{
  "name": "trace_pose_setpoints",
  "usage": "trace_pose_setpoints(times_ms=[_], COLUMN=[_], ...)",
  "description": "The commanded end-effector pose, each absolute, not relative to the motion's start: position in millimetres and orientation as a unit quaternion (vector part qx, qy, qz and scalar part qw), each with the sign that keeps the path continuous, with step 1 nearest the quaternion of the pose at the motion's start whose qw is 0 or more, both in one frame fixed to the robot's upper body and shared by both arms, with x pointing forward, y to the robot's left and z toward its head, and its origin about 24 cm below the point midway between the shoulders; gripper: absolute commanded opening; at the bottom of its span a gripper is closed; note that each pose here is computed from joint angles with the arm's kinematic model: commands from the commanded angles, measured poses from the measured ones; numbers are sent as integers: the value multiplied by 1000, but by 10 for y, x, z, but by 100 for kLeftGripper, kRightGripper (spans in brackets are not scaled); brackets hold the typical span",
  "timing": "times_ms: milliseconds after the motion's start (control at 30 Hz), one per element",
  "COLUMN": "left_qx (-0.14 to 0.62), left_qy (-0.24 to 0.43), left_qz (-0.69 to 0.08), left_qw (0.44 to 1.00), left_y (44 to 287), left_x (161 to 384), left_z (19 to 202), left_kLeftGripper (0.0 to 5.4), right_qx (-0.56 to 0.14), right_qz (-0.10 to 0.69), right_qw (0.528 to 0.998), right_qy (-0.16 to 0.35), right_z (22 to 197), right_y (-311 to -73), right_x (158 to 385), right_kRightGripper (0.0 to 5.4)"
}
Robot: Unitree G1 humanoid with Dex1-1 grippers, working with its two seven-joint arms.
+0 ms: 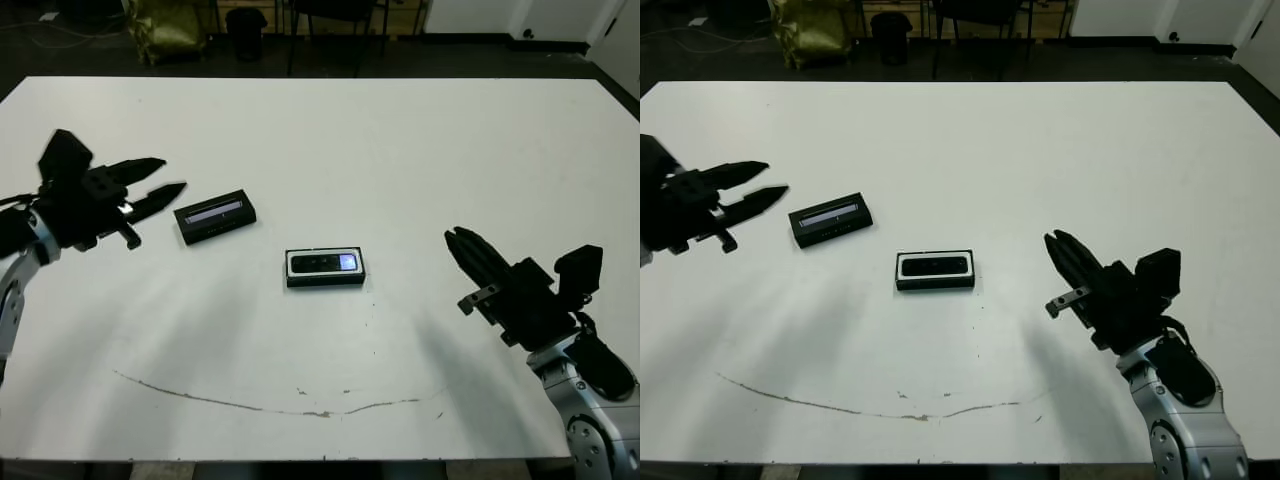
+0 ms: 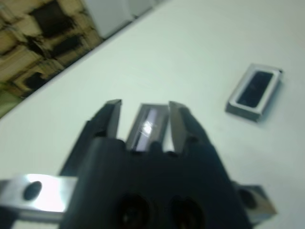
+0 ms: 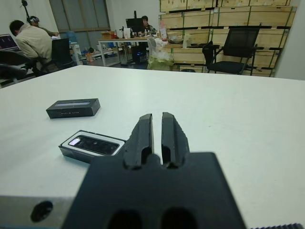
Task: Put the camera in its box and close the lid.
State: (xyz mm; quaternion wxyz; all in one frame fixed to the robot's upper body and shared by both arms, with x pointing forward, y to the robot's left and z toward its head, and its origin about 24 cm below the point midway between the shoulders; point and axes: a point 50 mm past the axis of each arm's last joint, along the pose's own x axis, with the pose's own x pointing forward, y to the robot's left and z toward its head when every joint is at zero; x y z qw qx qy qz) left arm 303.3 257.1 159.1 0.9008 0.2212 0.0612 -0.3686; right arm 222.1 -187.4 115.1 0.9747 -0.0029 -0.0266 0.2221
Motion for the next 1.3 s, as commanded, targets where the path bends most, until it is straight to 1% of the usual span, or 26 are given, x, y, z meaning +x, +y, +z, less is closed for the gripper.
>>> trace_pose_setpoints(times_ms=[33,233,300,333,467,667,833,933,1200,1300], left_qx=[233,256,245,238,213,212,148,131,173,167], left_qy=[101,121,128,132,135,143,156,163,180,187], left_qz=[-409,-469,-488,-494,-500,-482,-452,-435,-410,-410], left_qw=[877,836,828,826,828,838,866,876,877,877], left_y=[2623,2631,2630,2632,2653,2704,2748,2755,2767,2776], left_x=[3114,3208,3225,3233,3259,3294,3344,3375,3429,3437], left_z=[1545,1484,1453,1438,1378,1331,1267,1225,1166,1146], left_kLeftGripper=[331,471,522,538,538,538,538,538,538,538], right_qx=[-8,6,0,-1,25,7,26,38,11,23], right_qz=[215,226,223,223,230,233,238,247,228,228], right_qw=[976,974,975,975,973,972,971,968,973,973], right_qy=[-8,-6,-3,-3,-4,-1,6,1,22,20], right_z=[1111,1099,1101,1097,1053,1072,1032,1021,984,995], right_y=[-1901,-1902,-1902,-1905,-1921,-1913,-1914,-1914,-1956,-1944], right_x=[2208,2211,2207,2208,2219,2193,2199,2196,2187,2178], right_kRightGripper=[0,0,0,0,0,0,0,0,0,0])
